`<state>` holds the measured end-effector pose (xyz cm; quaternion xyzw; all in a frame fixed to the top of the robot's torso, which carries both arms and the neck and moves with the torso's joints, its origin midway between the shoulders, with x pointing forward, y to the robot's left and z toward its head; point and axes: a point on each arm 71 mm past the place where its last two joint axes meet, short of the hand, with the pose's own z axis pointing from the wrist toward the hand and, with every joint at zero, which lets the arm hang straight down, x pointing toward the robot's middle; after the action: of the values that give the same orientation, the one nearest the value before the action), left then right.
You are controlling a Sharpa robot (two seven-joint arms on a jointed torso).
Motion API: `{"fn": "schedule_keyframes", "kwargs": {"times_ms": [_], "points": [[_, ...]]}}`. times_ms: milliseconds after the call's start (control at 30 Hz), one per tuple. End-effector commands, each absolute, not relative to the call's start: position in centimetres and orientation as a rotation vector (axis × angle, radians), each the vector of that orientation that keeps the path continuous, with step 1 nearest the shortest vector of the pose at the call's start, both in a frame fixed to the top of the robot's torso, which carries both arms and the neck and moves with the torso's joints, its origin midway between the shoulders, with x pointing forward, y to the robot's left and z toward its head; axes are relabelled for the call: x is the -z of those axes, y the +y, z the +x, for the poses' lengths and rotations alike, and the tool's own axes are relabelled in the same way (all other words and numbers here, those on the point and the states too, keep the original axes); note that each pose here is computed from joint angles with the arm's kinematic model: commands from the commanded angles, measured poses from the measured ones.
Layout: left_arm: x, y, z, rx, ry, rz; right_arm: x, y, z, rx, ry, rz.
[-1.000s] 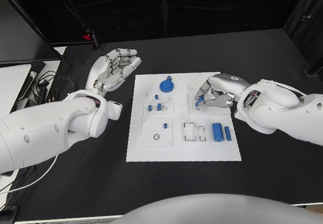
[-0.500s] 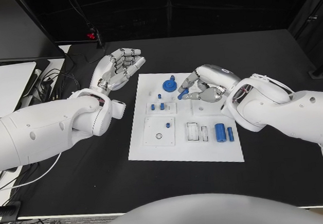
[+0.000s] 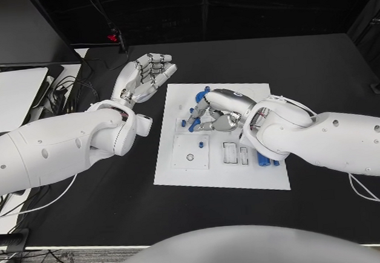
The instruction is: Assemble the parts on the task board
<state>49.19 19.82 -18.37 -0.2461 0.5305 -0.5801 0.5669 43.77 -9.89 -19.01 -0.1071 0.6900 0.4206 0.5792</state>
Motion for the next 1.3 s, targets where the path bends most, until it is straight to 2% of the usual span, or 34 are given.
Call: {"fn": "schedule_keyframes", "kwargs": {"times_ms": [33,633,1300], "points": [[17.5,19.5,48.8,1.438,1.156,-0.493,19.9,-9.1,43.4,-0.93,1.671,-0.379],[17.5,19.5,48.8,1.435,1.152,-0.491,22.0,-7.4,42.4,-0.883,1.728,-0.532],[17.5,19.6,48.8,1.428,1.151,-0.492,22.1,-7.0,41.9,-0.918,1.726,-0.548]]}}
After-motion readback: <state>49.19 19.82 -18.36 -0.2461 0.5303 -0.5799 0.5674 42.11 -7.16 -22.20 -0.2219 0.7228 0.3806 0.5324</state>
